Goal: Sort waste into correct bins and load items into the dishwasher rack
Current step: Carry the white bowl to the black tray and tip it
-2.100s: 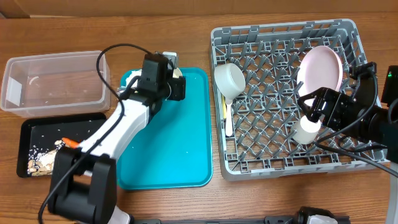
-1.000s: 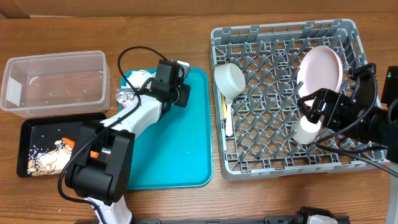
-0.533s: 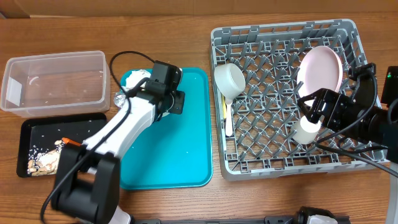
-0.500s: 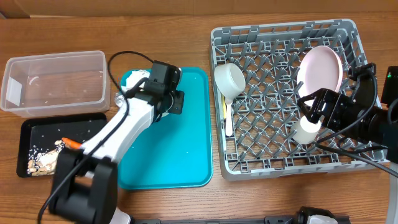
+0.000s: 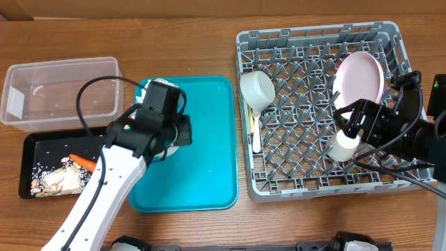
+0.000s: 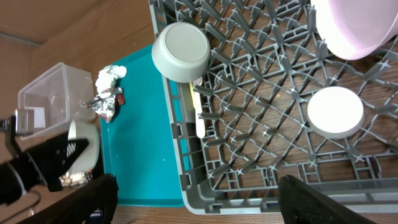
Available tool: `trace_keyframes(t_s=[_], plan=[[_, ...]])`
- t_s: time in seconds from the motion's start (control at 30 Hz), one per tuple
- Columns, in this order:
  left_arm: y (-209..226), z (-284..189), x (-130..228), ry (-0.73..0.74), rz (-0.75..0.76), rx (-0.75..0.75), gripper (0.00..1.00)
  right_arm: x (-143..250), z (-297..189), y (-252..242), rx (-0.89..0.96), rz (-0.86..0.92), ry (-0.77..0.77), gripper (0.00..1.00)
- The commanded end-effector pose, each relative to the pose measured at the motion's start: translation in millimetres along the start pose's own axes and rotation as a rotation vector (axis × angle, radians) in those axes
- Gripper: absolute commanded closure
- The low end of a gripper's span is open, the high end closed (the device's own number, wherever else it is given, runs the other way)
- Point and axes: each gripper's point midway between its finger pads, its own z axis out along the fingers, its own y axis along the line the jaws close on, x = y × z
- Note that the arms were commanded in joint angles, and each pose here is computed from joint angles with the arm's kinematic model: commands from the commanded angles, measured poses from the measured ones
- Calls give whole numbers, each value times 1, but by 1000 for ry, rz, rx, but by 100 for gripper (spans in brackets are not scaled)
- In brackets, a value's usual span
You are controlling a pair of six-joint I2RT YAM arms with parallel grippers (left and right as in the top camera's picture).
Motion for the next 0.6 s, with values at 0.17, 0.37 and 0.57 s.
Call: trace_keyframes(t_s=[0.17,0.37,0.57], plan=[[55,-62,0,-132,-259,-62,96,-2,-2,-1,8,-7,-14,14],[110,-87,1,-199,-429,-74,96,-2,-2,-1,8,-6,-14,14],[150,-84,-13,-283,-520,120,96,-1,-2,-1,8,-6,-12,14]])
